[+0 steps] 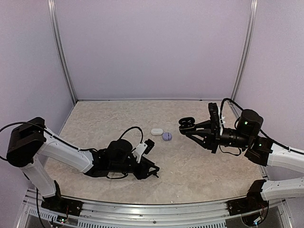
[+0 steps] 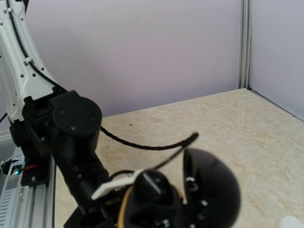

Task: Insert the wireless bluetooth earbuds into the charging case
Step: Adjust the right earbud at the center of the board.

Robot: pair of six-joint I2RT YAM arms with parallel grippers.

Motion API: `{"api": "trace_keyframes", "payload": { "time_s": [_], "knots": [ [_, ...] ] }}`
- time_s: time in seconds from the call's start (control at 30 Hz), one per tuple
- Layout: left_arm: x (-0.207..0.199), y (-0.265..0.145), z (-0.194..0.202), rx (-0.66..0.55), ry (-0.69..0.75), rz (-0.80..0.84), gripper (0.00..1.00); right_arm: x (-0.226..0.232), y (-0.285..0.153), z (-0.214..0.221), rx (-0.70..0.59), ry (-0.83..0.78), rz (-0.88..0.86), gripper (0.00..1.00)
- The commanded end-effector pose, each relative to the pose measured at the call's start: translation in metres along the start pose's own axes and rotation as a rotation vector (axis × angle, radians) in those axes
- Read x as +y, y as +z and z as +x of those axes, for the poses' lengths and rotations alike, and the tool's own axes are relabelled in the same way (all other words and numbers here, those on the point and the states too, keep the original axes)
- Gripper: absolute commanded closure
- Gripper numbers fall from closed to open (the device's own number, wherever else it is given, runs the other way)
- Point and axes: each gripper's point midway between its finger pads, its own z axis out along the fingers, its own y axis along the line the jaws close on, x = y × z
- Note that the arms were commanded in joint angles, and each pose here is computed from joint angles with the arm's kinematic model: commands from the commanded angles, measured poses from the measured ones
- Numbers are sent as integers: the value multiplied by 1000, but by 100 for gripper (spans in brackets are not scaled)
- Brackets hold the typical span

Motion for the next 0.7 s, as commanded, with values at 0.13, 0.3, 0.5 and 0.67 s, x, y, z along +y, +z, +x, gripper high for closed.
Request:
{"api": "trace_keyframes", "payload": {
  "time_s": [0.13,0.3,0.5,0.67],
  "knots": [
    [18,6,33,212,-243,-140,60,-3,-2,-11,-15,-21,13,100],
    [20,17,40,275,-274,-163,61,-3,-2,-10,-14,-21,9,100],
    [23,30,47,329,-293,-184,62,-3,-3,-13,-17,-27,17,100],
    [27,34,54,357,-303,-208,63,-3,-4,-11,-13,-27,19,100]
  ]
}}
